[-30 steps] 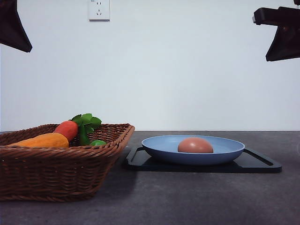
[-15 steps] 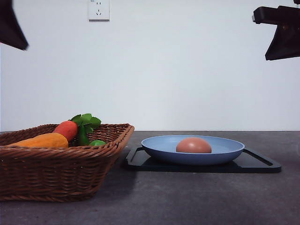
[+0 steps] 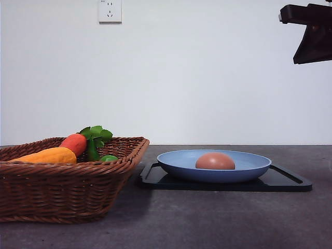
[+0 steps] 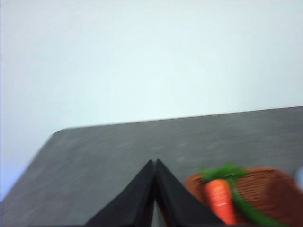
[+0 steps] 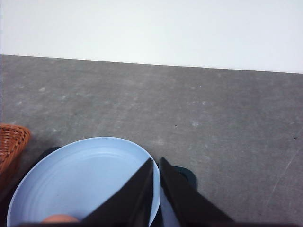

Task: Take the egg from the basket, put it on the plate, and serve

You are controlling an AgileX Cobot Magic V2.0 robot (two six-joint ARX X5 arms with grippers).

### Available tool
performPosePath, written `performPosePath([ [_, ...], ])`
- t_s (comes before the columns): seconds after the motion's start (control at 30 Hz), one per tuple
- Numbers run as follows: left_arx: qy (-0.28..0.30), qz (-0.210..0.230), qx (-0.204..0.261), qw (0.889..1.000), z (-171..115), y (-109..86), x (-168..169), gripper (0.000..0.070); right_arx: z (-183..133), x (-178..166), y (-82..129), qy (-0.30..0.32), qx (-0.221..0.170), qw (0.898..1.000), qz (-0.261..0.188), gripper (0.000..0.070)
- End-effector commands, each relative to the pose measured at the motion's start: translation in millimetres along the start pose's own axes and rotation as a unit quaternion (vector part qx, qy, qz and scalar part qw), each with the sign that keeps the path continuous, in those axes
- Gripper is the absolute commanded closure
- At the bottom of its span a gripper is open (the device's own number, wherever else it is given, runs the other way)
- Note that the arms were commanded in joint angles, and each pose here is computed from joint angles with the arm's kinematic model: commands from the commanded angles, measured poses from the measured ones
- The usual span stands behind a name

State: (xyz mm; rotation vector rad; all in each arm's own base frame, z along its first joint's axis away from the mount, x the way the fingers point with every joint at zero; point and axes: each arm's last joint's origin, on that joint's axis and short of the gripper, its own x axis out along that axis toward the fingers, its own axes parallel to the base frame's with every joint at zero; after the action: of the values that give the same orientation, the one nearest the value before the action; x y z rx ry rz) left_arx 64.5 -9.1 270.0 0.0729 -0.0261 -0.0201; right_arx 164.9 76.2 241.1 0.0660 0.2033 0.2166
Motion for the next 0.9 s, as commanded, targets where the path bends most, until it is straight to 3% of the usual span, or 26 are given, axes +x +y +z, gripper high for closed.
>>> performPosePath([
  [0.0,-0.003,0.019,-0.004,1.0,-8.5,1.5,1.6,0.07,2.3,0.8,1.3,-0.006,0.006,1.0,0.001,0.0697],
  [0.13,0.014,0.047,-0.01,0.999,-41.3,1.8,10.5,0.07,2.3,0.8,1.3,-0.006,0.006,1.0,0.001,0.0697],
  [0.4,0.063,0.06,-0.012,0.996,-94.1,-1.0,23.3,0.07,2.4,0.8,1.4,-0.006,0.006,1.0,0.001,0.0697],
  [0.87,0.1,0.109,-0.067,0.987,-123.5,5.2,27.5,0.07,2.5,0.8,1.4,-0.007,0.006,1.0,0.001,0.0697],
])
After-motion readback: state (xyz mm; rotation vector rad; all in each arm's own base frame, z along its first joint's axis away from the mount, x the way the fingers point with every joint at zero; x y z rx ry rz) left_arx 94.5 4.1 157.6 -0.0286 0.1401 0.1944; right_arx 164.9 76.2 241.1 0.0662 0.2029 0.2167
